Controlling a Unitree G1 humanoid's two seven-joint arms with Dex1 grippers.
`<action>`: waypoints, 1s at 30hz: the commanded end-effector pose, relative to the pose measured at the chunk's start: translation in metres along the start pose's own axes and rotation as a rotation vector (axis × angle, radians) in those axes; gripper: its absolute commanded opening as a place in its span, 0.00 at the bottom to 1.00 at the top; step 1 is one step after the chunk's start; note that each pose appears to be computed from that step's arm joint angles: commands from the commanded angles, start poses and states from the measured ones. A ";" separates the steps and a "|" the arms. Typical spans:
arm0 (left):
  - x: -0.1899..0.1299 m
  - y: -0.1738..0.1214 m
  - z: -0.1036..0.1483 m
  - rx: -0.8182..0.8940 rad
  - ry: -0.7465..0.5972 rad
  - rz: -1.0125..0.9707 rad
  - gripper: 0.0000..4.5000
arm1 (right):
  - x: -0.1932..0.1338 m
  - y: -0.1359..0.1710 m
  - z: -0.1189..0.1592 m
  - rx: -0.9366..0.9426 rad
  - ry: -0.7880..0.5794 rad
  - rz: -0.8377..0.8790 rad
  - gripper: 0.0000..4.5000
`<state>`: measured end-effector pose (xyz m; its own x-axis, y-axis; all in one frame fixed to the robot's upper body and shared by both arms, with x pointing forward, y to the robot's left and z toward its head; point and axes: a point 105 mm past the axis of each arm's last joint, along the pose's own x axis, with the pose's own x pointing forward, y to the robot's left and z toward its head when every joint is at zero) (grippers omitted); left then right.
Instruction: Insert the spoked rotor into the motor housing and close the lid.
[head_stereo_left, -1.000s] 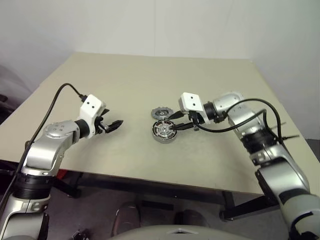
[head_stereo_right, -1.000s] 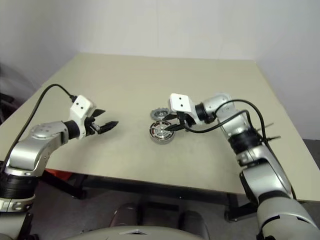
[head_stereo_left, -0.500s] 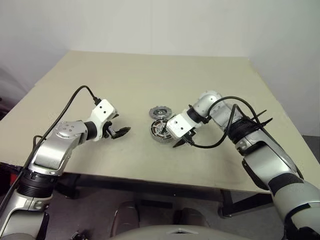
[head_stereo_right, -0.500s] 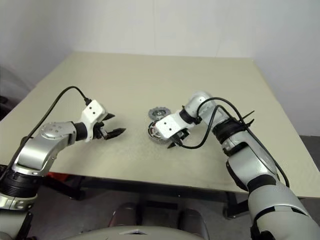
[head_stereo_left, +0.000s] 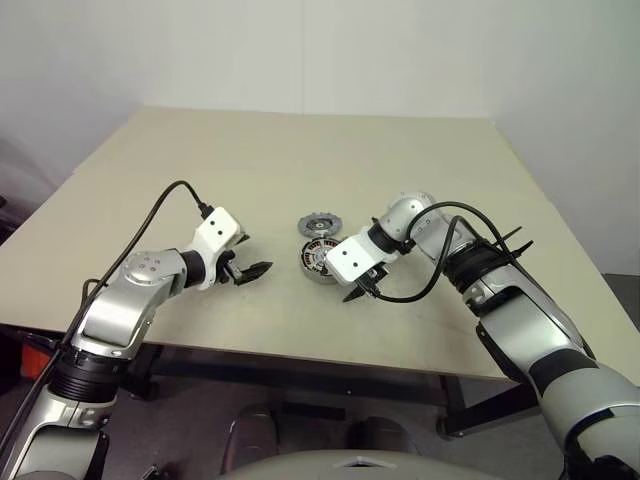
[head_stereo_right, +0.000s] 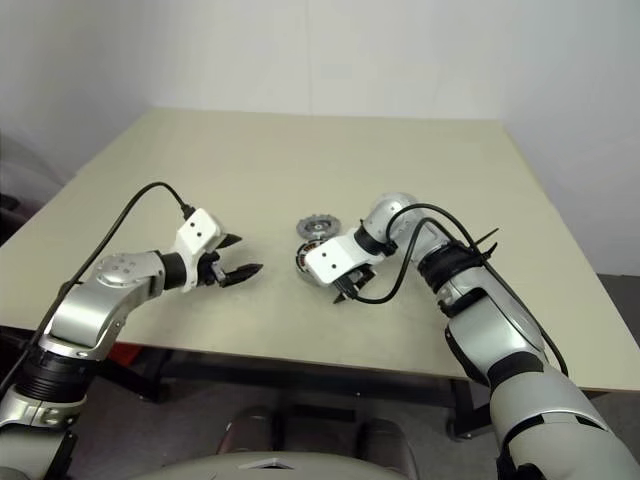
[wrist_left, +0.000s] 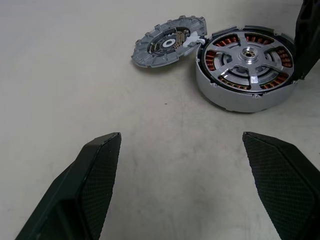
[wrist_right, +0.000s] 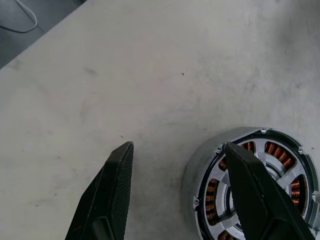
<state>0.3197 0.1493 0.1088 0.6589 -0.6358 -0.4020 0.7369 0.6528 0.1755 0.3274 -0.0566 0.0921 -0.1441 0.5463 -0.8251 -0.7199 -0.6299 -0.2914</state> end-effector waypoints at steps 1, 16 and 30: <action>-0.004 0.000 0.011 0.027 -0.036 0.016 0.91 | -0.009 -0.004 -0.003 0.002 0.012 -0.038 0.72; -0.005 0.005 0.008 0.017 -0.032 0.055 0.91 | -0.017 0.003 -0.026 0.081 0.047 -0.087 0.72; -0.006 0.011 0.009 0.012 -0.041 0.080 0.91 | 0.000 0.003 -0.016 0.027 0.062 -0.035 0.36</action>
<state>0.3215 0.1544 0.1066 0.6930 -0.6022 -0.3964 0.7022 0.6884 0.1819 0.3393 -0.0704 0.0834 -0.0688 0.5552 -0.8289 -0.7675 -0.5602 -0.3116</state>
